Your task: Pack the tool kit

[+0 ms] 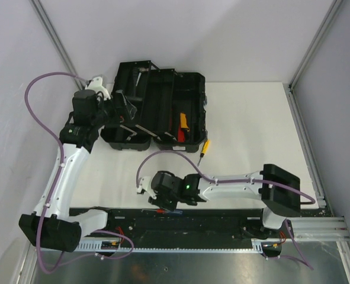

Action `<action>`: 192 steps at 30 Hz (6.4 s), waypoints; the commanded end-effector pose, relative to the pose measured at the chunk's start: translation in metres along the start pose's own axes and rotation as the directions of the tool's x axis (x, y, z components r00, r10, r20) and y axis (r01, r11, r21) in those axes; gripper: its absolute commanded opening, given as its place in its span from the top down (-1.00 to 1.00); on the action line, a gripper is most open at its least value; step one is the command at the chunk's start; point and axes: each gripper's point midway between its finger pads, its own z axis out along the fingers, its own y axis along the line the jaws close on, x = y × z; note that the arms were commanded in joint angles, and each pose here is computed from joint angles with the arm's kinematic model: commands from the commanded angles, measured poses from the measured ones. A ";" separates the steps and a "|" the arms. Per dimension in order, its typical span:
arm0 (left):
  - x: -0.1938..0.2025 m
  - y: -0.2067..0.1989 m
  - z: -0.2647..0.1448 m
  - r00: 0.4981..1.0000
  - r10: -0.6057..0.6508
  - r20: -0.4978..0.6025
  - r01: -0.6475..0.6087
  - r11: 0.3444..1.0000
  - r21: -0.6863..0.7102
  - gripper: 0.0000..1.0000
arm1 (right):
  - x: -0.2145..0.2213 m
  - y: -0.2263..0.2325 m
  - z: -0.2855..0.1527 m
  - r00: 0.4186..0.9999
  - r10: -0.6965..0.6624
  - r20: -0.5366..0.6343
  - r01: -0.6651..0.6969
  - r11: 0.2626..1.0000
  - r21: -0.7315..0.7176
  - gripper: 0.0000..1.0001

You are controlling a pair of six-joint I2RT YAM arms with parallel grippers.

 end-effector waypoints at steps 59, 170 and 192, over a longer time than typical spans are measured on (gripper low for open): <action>0.043 0.005 -0.030 1.000 -0.013 -0.019 0.014 1.000 0.021 -0.99 | 0.074 0.024 0.075 0.972 0.005 -0.234 0.001 1.000 0.026 0.48; 0.088 -0.018 0.152 0.908 0.175 -0.381 -0.263 0.945 -0.193 -0.06 | 0.090 -0.317 -0.136 0.058 0.739 0.671 -0.976 -0.100 0.194 0.00; 0.016 -0.075 0.082 0.962 0.207 -0.176 -0.225 0.970 -0.091 -0.39 | 0.102 -0.326 -0.070 0.155 0.784 0.602 -0.964 -0.013 0.266 -0.03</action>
